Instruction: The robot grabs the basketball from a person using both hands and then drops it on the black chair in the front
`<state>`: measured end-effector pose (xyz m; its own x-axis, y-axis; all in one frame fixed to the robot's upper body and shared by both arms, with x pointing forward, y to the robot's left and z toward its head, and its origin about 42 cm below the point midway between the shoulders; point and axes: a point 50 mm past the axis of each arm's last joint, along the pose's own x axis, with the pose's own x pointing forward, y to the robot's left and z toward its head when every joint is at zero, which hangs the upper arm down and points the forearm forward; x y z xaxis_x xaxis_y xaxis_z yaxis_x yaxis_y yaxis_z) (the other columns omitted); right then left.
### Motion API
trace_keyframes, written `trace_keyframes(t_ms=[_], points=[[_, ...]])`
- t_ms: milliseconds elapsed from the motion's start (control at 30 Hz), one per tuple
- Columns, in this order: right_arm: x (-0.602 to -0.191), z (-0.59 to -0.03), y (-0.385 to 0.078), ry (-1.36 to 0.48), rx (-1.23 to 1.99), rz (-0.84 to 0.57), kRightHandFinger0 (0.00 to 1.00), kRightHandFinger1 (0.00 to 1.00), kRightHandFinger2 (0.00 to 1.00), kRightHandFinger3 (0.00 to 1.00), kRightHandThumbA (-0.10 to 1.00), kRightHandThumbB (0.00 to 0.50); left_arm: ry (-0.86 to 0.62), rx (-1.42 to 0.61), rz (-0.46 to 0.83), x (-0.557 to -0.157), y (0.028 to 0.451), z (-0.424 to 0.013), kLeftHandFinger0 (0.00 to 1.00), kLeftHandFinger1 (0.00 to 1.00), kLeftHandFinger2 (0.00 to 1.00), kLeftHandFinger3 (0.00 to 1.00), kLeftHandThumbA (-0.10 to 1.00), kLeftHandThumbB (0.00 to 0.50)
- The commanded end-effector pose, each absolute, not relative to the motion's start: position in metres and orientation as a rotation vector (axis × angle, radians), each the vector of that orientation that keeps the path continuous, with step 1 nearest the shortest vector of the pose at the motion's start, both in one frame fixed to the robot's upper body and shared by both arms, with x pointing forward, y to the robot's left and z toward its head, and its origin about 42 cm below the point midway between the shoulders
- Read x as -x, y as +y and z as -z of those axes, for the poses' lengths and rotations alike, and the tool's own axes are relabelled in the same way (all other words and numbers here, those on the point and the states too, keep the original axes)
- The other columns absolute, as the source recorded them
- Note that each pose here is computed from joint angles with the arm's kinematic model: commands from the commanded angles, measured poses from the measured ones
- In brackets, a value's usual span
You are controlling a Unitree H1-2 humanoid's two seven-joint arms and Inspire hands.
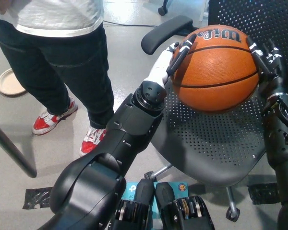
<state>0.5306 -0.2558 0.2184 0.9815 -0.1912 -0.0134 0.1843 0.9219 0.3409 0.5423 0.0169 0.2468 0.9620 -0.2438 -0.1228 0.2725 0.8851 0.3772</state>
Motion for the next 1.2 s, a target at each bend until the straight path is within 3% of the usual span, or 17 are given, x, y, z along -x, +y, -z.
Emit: trace_keyframes(t_ms=[0,67,167,300,400,467,600,733,933,1000,1067,1167], points=[[-0.561,-0.312,-0.217,-0.298,-0.223,0.043,1.0,1.0,1.0,1.0,1.0,0.227,-0.191,-0.337,0.505,-0.536,-0.046,-0.33,1.0,1.0,1.0,1.0,1.0,0.362],[-0.565,-0.319,-0.229,-0.295,-0.191,0.11,1.0,1.0,1.0,1.0,1.0,0.262,-0.174,-0.333,0.478,-0.542,-0.033,-0.331,1.0,1.0,1.0,1.0,1.0,0.385],[-0.566,-0.331,-0.245,-0.307,-0.196,0.13,1.0,1.0,1.0,1.0,1.0,0.245,-0.143,-0.335,0.431,-0.552,-0.012,-0.331,1.0,1.0,1.0,1.0,1.0,0.426],[-0.566,-0.346,-0.266,-0.377,-0.201,0.174,1.0,1.0,1.0,1.0,1.0,0.235,-0.146,-0.35,0.391,-0.562,0.016,-0.332,1.0,1.0,1.0,1.0,1.0,0.44],[-0.565,-0.353,-0.277,-0.401,-0.24,0.206,1.0,1.0,1.0,1.0,1.0,0.311,-0.149,-0.349,0.371,-0.569,0.037,-0.333,1.0,1.0,1.0,1.0,1.0,0.457],[-0.564,-0.356,-0.283,-0.416,-0.244,0.212,1.0,1.0,1.0,1.0,1.0,0.283,-0.143,-0.338,0.354,-0.572,0.05,-0.332,1.0,1.0,1.0,1.0,1.0,0.478],[-0.559,-0.364,-0.292,-0.466,-0.263,0.242,1.0,1.0,1.0,1.0,1.0,0.289,-0.139,-0.31,0.33,-0.577,0.071,-0.333,1.0,1.0,1.0,1.0,1.0,0.467],[-0.554,-0.374,-0.299,-0.497,-0.263,0.253,1.0,1.0,1.0,1.0,1.0,0.353,-0.154,-0.369,0.302,-0.582,0.099,-0.333,1.0,1.0,1.0,1.0,1.0,0.46],[-0.538,-0.399,-0.306,-0.639,-0.232,0.284,1.0,1.0,1.0,1.0,1.0,0.358,-0.193,-0.315,0.296,-0.583,0.127,-0.342,1.0,1.0,1.0,1.0,1.0,0.439],[-0.529,-0.41,-0.306,-0.663,-0.23,0.28,1.0,1.0,1.0,1.0,1.0,0.358,-0.206,-0.304,0.296,-0.583,0.138,-0.346,1.0,1.0,1.0,1.0,1.0,0.498],[-0.52,-0.42,-0.305,-0.699,-0.216,0.277,1.0,1.0,1.0,1.0,1.0,0.328,-0.205,-0.292,0.29,-0.582,0.149,-0.348,1.0,1.0,1.0,1.0,1.0,0.5],[-0.498,-0.435,-0.3,-0.774,-0.196,0.228,1.0,1.0,1.0,1.0,1.0,0.283,-0.297,-0.223,0.335,-0.566,0.164,-0.353,1.0,1.0,1.0,1.0,1.0,0.43]])
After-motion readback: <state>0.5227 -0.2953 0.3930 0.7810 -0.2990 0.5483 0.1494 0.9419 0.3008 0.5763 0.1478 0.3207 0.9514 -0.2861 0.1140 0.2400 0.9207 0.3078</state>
